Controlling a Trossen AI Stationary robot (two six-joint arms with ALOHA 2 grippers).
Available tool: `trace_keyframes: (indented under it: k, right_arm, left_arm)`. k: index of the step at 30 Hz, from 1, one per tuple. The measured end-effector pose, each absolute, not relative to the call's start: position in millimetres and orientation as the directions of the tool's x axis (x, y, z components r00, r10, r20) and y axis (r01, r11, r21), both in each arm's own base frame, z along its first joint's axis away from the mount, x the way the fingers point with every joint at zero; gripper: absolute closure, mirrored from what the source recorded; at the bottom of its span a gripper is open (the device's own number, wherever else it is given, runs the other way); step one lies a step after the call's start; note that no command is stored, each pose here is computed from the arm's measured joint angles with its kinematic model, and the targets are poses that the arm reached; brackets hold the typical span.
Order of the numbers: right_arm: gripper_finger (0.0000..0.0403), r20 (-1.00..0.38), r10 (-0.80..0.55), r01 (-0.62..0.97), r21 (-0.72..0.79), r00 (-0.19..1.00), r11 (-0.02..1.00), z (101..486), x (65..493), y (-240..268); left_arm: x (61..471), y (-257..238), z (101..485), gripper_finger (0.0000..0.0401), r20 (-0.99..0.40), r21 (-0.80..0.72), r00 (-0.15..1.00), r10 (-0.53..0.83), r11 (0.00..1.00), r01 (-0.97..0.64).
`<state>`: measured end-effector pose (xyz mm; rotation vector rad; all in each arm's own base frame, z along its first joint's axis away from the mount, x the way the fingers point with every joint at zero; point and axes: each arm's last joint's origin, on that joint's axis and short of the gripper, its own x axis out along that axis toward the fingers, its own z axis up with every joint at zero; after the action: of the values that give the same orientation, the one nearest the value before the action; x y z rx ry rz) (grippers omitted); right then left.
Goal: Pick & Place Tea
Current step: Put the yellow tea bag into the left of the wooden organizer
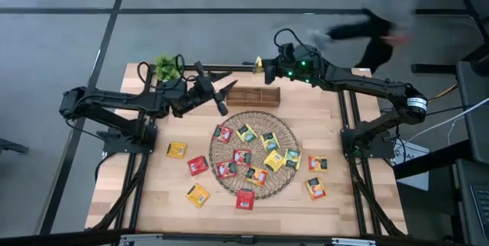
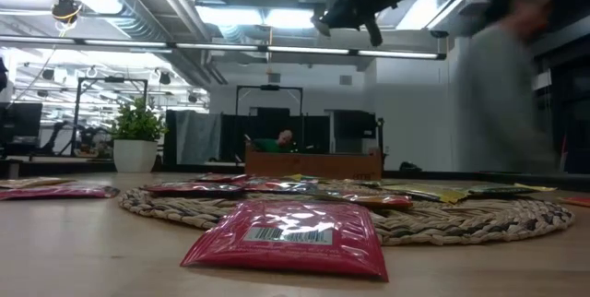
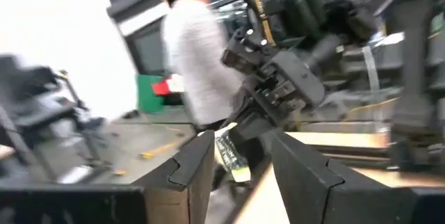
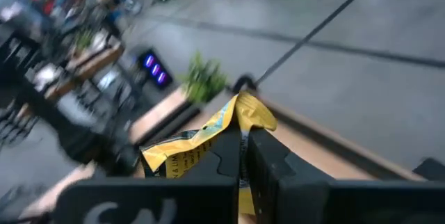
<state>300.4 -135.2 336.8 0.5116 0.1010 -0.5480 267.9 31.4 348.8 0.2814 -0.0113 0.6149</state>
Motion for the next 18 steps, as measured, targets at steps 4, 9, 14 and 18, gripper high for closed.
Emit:
trace_keyframes:
  k: [4, 9, 14, 18]
  right_arm:
    - [0.0391, -0.15, -0.52, 0.524, 0.467, 0.841, 0.712, 344.0, 301.0, -136.8]
    - [0.0391, -0.064, -0.525, 0.48, 0.512, 0.849, 0.713, 352.4, 301.8, -137.2]
    - [0.0391, -0.057, -0.494, 0.442, 0.543, 0.867, 0.714, 353.2, 302.7, -135.6]
    - [0.0391, -0.048, -0.464, 0.408, 0.561, 0.884, 0.72, 354.1, 305.3, -129.9]
  left_arm:
    - [277.5, 32.8, 350.7, 0.0262, 0.088, 0.382, 0.802, 0.591, 0.724, -0.575]
    - [292.5, 34.4, 346.3, 0.0262, 0.064, 0.462, 0.789, 0.611, 0.682, -0.566]
    - [306.0, 37.1, 349.2, 0.0262, 0.06, 0.498, 0.74, 0.67, 0.622, -0.604]
    - [316.8, 38.7, 348.5, 0.0263, 0.05, 0.574, 0.71, 0.702, 0.562, -0.596]
